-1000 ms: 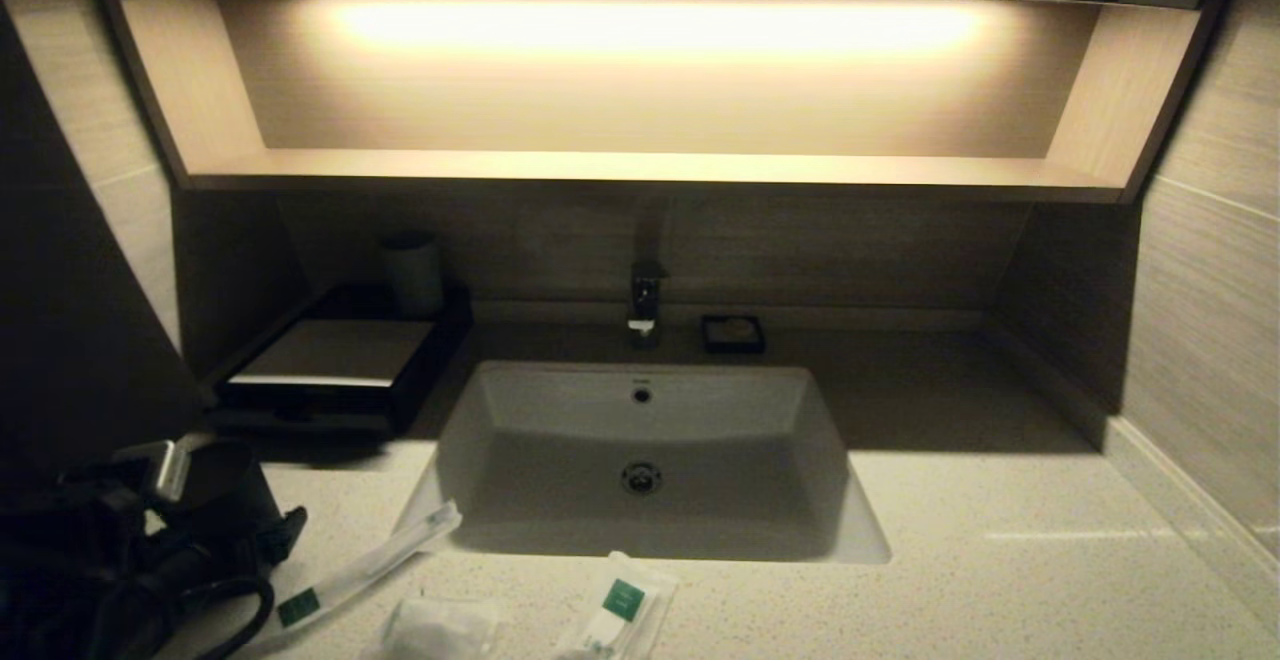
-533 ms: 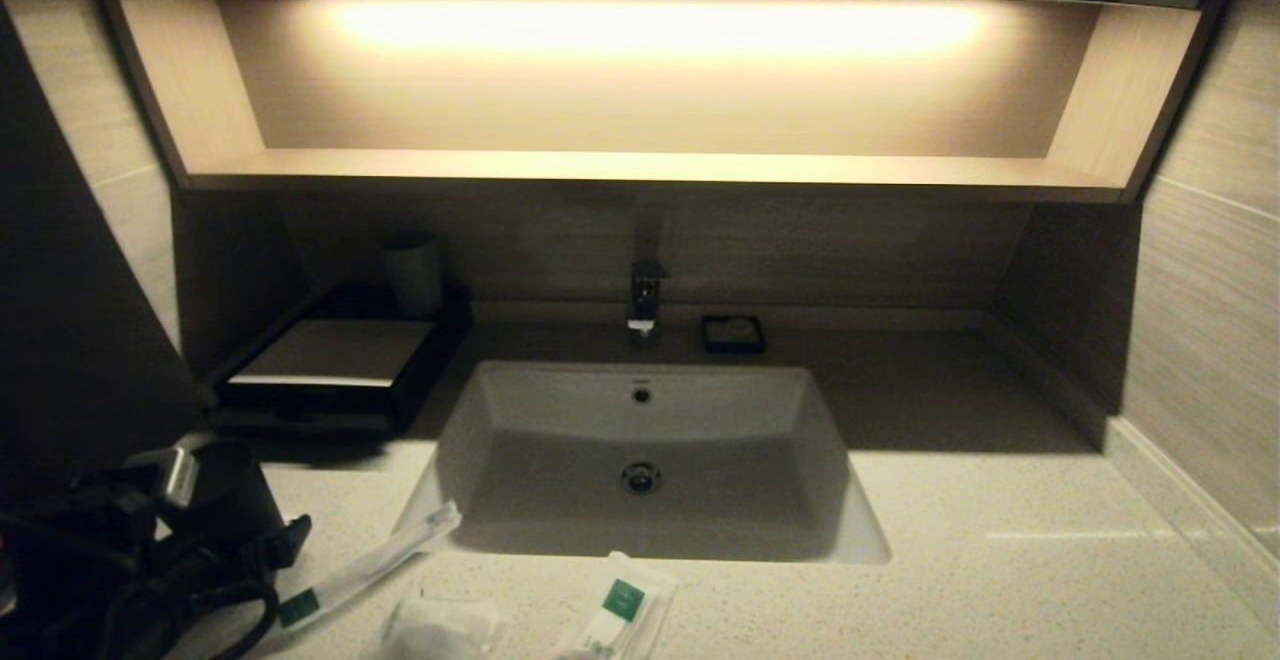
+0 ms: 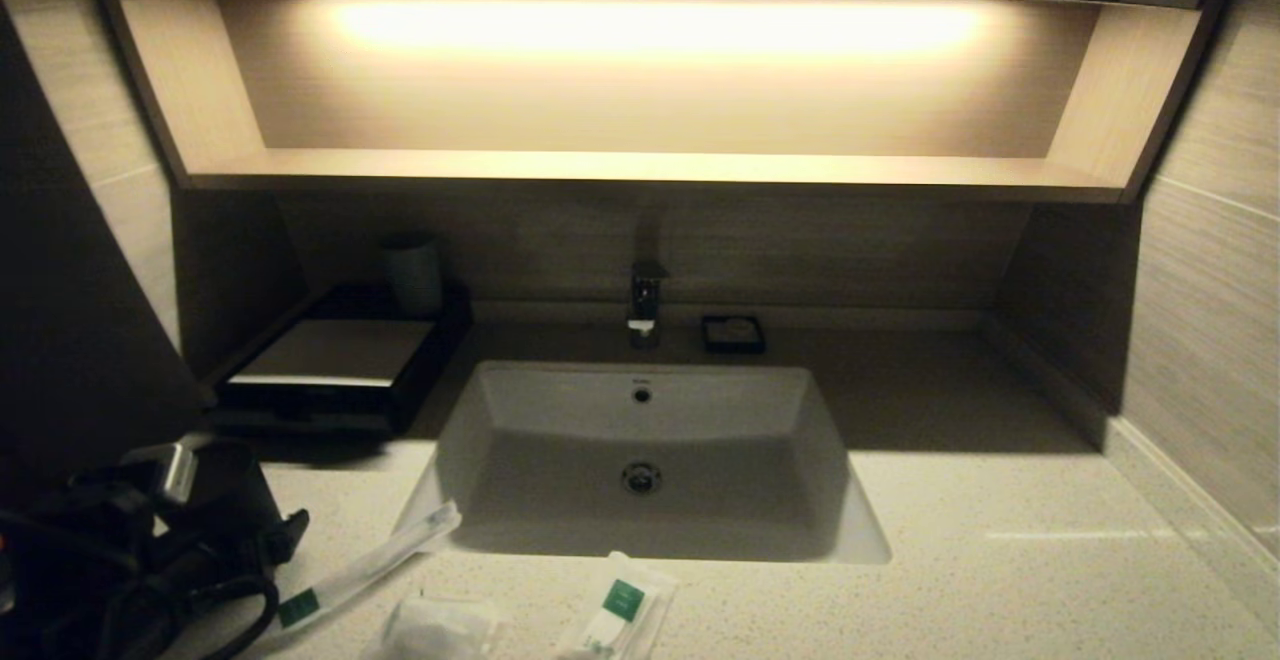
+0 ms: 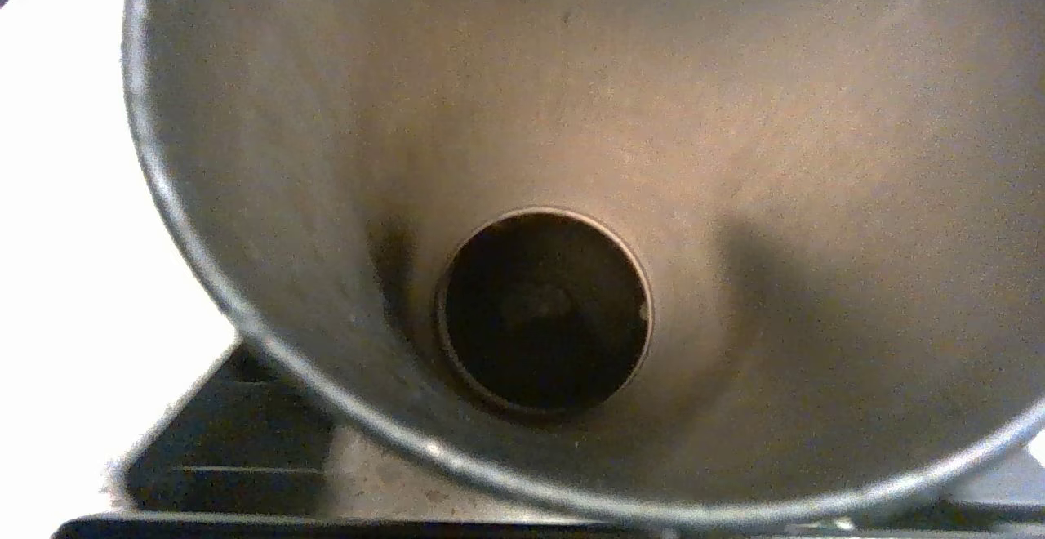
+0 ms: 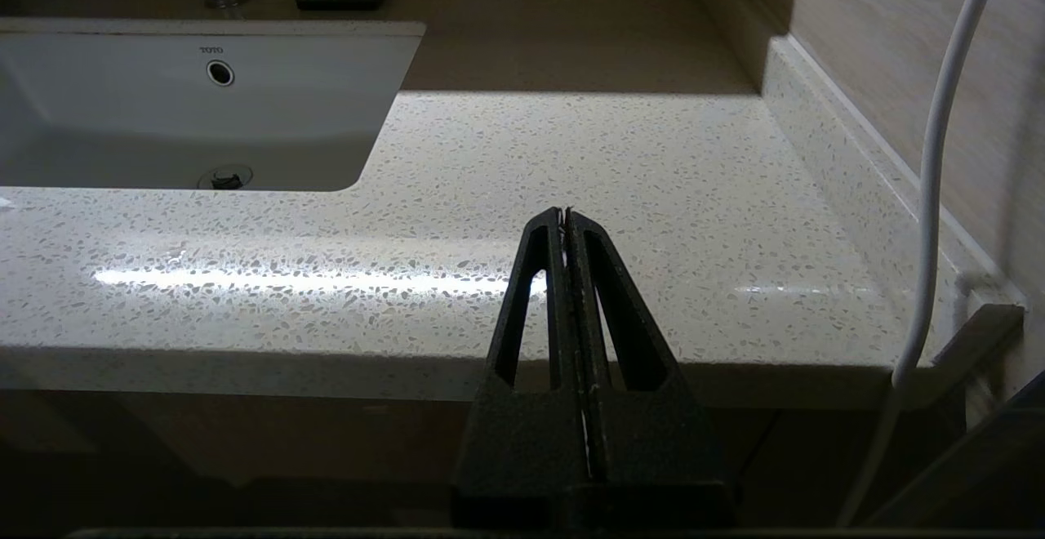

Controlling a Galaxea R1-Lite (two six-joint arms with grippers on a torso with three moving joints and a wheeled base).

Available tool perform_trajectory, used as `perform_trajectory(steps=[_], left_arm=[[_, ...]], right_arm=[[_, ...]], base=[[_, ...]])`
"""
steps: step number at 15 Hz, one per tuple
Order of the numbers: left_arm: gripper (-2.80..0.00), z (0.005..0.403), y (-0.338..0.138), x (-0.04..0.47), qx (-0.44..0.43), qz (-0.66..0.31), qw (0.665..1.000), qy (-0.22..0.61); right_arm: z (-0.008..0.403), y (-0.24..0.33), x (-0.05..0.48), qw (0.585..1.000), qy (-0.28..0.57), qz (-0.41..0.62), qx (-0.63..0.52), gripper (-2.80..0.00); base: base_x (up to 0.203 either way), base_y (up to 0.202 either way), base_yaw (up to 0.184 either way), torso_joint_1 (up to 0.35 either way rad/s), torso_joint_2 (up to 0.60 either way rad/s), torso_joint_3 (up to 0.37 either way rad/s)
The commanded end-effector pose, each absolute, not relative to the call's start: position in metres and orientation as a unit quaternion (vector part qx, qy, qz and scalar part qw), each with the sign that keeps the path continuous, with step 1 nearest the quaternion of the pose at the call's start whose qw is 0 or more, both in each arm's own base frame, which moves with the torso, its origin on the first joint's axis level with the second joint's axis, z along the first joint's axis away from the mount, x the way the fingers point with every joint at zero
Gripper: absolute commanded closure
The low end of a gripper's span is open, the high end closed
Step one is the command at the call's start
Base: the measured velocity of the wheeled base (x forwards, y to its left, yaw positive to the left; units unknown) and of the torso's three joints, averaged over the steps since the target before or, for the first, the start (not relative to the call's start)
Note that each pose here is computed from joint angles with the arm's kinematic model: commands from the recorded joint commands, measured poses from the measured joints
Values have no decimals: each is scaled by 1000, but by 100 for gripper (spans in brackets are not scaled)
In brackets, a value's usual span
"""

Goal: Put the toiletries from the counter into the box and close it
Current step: Pick up the cup

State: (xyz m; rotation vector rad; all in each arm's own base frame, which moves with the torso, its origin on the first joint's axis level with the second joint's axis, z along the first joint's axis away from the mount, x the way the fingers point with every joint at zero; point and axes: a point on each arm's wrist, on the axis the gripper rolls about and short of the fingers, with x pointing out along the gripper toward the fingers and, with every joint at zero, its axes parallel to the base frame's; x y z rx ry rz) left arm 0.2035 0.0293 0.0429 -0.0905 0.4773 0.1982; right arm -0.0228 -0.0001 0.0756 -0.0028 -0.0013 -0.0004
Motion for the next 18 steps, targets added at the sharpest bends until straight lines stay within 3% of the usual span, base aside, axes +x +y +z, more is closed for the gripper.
perform_trajectory(steps=[1,18], left_arm=[[0,42,29,200,-46,98,966,236],[0,63,33,198,-46,114,978,169]], right_arm=[[75,0,-23,1000,0,0,-2,0],[75,0,-23,1000,0,0,-2,0]], base=[[0,0,0,0,0,0],[0,0,0,0,0,0]])
